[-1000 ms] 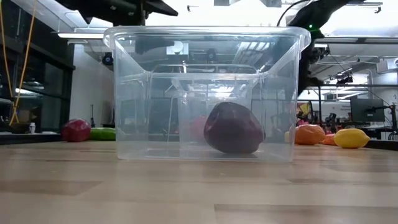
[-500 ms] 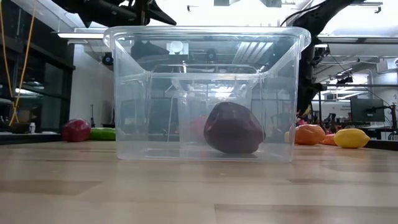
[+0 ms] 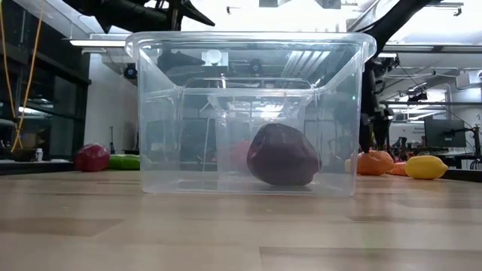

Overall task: Sort produce into baskets
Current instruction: Put the yellow mango into the top transparent bin, then put the red apple into the bottom transparent bin

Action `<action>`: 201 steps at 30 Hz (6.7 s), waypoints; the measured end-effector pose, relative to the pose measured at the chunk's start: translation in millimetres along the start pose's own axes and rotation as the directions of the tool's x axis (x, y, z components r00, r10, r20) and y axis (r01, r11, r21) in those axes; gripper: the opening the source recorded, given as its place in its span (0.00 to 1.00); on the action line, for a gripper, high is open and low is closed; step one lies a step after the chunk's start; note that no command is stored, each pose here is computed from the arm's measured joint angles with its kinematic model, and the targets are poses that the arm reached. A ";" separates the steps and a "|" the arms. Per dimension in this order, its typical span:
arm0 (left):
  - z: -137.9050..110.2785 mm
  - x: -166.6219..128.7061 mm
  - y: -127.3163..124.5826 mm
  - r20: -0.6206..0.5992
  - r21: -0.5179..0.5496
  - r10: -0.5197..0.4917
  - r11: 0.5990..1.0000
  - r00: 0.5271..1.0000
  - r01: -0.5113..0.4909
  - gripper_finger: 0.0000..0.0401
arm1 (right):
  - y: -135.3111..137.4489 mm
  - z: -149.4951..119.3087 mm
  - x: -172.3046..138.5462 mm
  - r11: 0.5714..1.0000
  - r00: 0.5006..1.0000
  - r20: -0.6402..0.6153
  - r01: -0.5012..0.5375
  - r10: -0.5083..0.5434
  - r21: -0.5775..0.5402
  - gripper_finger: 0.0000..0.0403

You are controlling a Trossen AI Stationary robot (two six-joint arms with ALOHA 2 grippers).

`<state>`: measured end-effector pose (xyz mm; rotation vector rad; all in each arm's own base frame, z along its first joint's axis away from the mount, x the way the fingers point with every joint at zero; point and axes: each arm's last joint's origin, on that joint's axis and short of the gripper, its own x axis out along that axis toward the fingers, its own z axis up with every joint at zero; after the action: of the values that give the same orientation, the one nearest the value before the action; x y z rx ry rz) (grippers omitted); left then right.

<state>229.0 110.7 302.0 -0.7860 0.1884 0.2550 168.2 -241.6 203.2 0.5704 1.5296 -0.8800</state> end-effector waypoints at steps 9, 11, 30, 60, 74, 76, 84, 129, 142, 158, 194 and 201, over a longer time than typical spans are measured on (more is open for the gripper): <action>1.9 0.0 -1.6 0.018 -0.034 -0.018 0.999 1.000 0.018 0.98 | 3.0 9.7 16.3 0.992 1.000 -0.013 0.001 -0.002 -0.130 0.94; 1.9 0.0 -1.6 0.018 -0.039 -0.018 0.999 1.000 0.018 0.98 | 4.3 12.3 22.9 0.988 1.000 -0.028 -0.002 -0.003 -0.152 0.94; 29.8 -24.9 -11.5 0.238 0.077 -0.124 0.991 0.963 0.108 0.98 | 15.1 -2.0 -7.9 0.988 0.996 0.024 -0.079 0.083 -0.132 0.57; 38.0 -45.3 -5.6 0.308 0.243 -0.044 0.970 0.950 -0.033 0.98 | 121.0 -53.3 -162.4 0.752 0.425 0.650 -0.542 0.630 -0.375 0.62; 39.1 -46.0 -6.8 0.320 0.233 -0.054 0.972 0.946 -0.023 0.98 | 163.7 -4.6 -103.2 0.773 0.548 0.550 -0.509 0.630 -0.378 0.62; 39.1 -46.0 -6.7 0.321 0.232 -0.053 0.972 0.946 -0.024 0.98 | 168.2 2.2 -100.9 0.766 0.520 0.575 -0.532 0.631 -0.360 0.62; 39.2 -46.0 -6.7 0.323 0.198 -0.051 0.980 0.945 -0.015 0.98 | 169.7 11.1 -93.5 0.805 0.530 0.620 -0.492 0.579 -0.331 0.62; 2.3 -20.3 78.8 -0.425 0.269 0.903 0.189 0.060 -0.945 0.98 | 96.8 -4.2 -157.3 0.727 0.251 0.774 -0.586 0.581 -0.356 0.91; -31.6 -27.4 131.3 -0.343 0.082 0.938 -0.023 -0.050 -0.996 0.98 | 96.9 -4.2 -157.0 0.732 0.253 0.773 -0.576 0.582 -0.362 0.91; -55.7 -36.5 178.8 -0.350 -0.120 0.936 0.007 0.048 -0.993 0.98 | 97.2 -5.7 -153.3 0.741 0.291 0.758 -0.571 0.584 -0.353 0.91; -90.7 2.2 -118.1 -0.184 0.326 0.140 0.942 0.973 -0.074 0.66 | 84.0 -68.3 -154.8 0.760 0.531 0.546 -0.500 0.648 -0.415 0.91; -131.3 45.5 -122.1 -0.399 0.479 0.152 0.876 0.904 0.064 0.71 | 102.2 -95.2 -171.0 0.638 0.456 0.456 -0.632 0.765 -0.439 0.91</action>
<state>298.9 -59.4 281.3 -0.3242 0.6638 0.0664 217.5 -83.1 348.8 0.6143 0.6306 -0.1745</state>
